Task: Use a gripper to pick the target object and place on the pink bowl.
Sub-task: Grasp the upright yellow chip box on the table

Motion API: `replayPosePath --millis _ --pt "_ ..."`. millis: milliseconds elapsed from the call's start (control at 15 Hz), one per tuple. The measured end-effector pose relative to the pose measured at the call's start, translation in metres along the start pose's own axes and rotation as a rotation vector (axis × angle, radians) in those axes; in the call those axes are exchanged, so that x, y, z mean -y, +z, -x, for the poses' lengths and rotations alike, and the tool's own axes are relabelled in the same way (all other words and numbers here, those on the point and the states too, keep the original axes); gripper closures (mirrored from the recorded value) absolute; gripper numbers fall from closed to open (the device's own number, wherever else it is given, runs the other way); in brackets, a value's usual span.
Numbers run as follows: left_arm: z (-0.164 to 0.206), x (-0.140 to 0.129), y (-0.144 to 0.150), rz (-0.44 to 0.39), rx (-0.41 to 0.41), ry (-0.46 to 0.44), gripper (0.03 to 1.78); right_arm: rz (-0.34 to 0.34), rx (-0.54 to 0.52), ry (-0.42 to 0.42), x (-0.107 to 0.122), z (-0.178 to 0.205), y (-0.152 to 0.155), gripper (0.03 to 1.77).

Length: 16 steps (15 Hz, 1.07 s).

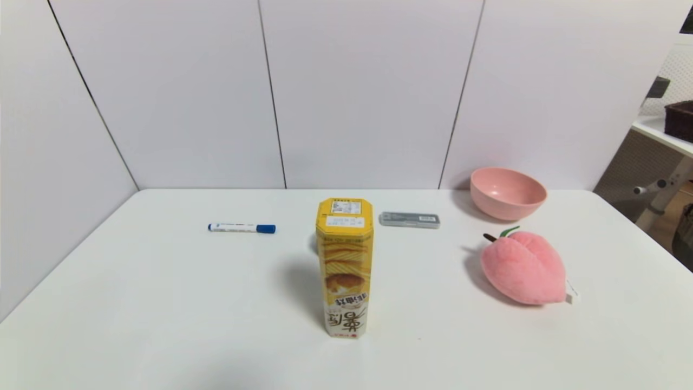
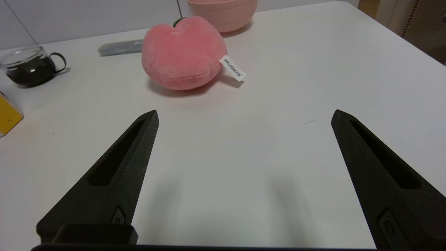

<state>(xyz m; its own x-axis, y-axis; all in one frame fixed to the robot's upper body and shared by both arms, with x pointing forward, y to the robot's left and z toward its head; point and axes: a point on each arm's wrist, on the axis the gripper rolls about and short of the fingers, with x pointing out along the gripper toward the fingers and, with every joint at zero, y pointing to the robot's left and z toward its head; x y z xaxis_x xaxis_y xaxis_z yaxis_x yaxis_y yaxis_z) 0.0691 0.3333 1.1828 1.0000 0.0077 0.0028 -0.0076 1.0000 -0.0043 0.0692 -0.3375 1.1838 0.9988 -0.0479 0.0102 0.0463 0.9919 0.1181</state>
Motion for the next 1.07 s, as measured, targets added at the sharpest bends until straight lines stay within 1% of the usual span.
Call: replayPosePath --millis 467,667,800,933,1067 --pt "0.0 0.0 0.0 0.0 0.0 0.0 0.12 0.006 -0.017 0.0 0.0 -0.001 0.001 0.09" --pt "0.0 0.0 0.0 0.0 0.0 0.0 0.12 0.009 -0.008 0.013 -0.003 -0.001 0.026 0.09" --pt "0.0 0.0 0.0 0.0 0.0 0.0 0.12 0.032 -0.022 0.046 -0.007 -0.006 0.048 0.09" --pt "0.0 0.0 0.0 0.0 0.0 0.0 0.12 0.052 -0.06 0.089 -0.011 -0.016 0.069 0.09" --pt "0.0 0.0 0.0 0.0 0.0 0.0 0.12 0.088 -0.133 0.154 -0.016 -0.034 0.088 0.09"
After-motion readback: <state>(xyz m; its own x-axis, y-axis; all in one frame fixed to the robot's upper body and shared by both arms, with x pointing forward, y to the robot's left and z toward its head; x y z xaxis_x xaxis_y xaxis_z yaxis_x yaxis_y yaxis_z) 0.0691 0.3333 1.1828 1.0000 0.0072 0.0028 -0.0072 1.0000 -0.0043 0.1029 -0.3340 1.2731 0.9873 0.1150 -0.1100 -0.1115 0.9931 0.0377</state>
